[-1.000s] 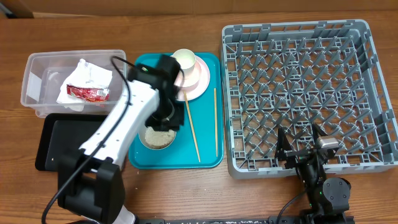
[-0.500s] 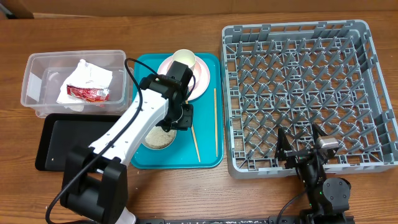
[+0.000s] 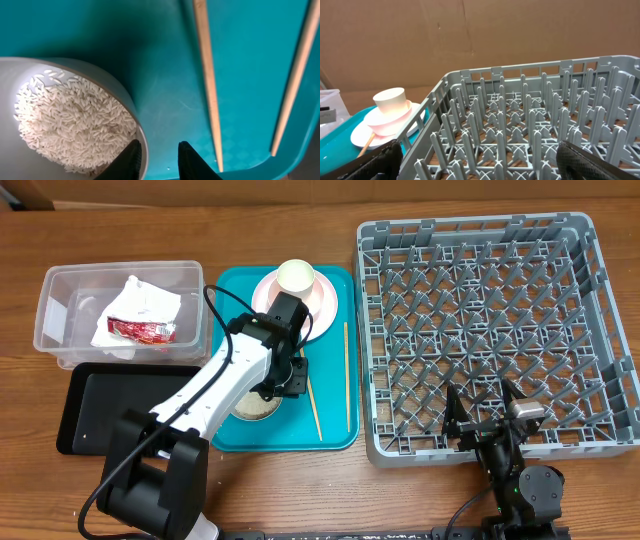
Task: Sort waste into correct bins and load items into the dishwasher
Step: 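Grasp the rim of the white rice bowl with the left gripper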
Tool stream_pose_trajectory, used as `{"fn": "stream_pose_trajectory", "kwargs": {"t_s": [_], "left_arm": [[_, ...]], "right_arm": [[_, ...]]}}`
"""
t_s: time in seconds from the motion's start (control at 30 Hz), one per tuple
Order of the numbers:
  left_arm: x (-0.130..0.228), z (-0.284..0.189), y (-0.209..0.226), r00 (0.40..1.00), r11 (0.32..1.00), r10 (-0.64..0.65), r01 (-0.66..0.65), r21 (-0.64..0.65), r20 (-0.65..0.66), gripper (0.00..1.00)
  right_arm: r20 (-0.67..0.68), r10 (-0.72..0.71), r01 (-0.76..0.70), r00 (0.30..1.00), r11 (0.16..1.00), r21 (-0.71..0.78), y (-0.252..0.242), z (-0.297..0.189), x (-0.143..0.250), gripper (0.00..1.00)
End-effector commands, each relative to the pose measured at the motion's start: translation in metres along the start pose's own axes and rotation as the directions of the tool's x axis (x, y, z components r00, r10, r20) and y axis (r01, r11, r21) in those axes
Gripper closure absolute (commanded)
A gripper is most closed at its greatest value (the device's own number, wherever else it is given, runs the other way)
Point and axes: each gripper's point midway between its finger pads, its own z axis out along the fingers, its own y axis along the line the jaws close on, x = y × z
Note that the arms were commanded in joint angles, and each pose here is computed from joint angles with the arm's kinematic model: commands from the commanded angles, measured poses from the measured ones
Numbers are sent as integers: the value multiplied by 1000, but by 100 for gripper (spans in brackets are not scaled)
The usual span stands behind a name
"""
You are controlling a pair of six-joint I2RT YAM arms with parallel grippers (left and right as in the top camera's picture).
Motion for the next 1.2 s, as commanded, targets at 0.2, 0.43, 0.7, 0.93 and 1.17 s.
{"fn": "stream_pose_trajectory", "kwargs": {"t_s": [0.2,0.43,0.7,0.93,1.17], "left_arm": [[7,20,9,1000,999,-17,18,-41,10,73],[4,21,8,999,999,-17,18,-34,27,91],[11,21,9,998,997,-57,57,-43,0,96],[15,18,5,999,991,-27,32,-128,36,96],[21,13,-8,996,975,23,-2,-224,90,96]], "right_arm": [[6,-4,4,1000,1000,0,0,0,1,0],[6,-4,4,1000,1000,0,0,0,1,0],[6,-4,4,1000,1000,0,0,0,1,0],[6,-4,4,1000,1000,0,0,0,1,0],[6,-4,4,1000,1000,-1,0,0,1,0]]}}
